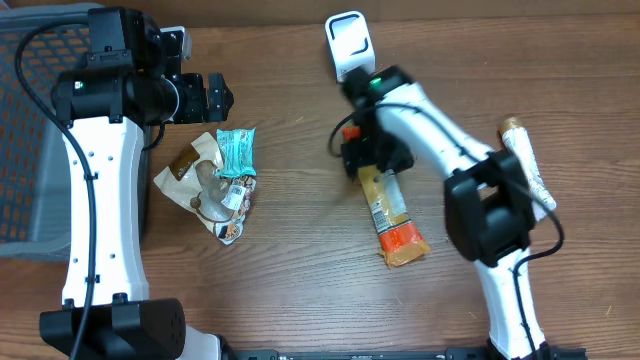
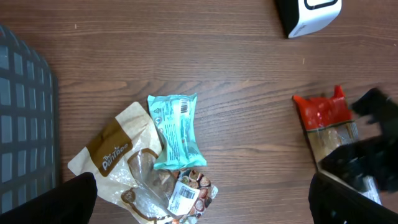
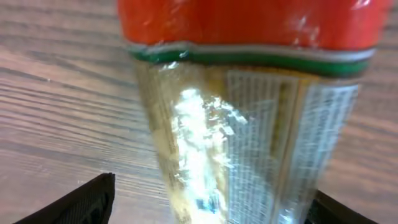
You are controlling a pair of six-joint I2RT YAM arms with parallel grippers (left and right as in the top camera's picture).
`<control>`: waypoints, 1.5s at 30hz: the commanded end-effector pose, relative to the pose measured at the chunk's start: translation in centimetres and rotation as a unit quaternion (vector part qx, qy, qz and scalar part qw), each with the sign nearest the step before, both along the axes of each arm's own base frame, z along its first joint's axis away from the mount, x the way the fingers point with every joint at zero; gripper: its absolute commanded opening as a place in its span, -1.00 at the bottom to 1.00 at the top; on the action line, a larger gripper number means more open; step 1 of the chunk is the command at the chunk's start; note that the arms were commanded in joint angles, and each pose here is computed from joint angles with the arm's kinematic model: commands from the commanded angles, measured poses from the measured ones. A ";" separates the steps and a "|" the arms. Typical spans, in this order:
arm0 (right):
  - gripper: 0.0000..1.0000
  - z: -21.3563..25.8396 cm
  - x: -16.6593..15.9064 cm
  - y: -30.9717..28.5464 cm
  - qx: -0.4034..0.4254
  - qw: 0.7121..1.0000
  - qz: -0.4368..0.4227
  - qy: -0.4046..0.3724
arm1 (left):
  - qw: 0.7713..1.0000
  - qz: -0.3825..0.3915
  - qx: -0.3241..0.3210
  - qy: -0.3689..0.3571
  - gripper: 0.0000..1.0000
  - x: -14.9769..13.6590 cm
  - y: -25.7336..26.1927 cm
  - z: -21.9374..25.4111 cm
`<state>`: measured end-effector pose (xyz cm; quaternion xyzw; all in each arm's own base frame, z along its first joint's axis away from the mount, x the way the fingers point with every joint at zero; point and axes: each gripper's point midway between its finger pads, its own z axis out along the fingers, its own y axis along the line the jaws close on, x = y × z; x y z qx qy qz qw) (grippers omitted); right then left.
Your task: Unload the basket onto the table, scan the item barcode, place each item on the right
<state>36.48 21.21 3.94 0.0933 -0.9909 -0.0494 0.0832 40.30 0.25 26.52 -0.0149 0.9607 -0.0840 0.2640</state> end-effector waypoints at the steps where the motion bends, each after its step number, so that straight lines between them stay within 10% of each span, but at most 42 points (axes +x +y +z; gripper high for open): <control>1: 0.71 1.9 0.9 -0.1 0.137 0.990 0.017 0.028 | 1.000 0.000 0.000 -0.009 1.00 0.2 -0.2 0.6; 18: 0.66 -3.1 -3.4 0.5 0.318 0.940 -0.035 0.117 | 1.000 0.000 0.000 -0.009 1.00 0.2 -0.2 0.6; 21: 0.45 -4.7 -4.0 2.1 0.304 0.942 -0.066 0.127 | 1.000 0.000 0.000 -0.009 0.99 0.2 -0.2 0.6; 28: -0.75 -6.1 -3.3 4.0 0.283 0.945 -0.118 0.115 | 1.000 0.000 0.000 -0.009 0.99 0.2 -0.2 0.6; 39: -0.92 -4.9 -0.9 4.9 0.312 0.940 -0.118 0.079 | 1.000 0.000 0.000 -0.009 0.99 0.2 -0.2 0.6; 45: -0.93 -0.3 1.2 1.2 0.183 0.977 -0.112 -0.007 | 1.000 0.000 0.000 -0.009 1.00 0.2 -0.2 0.6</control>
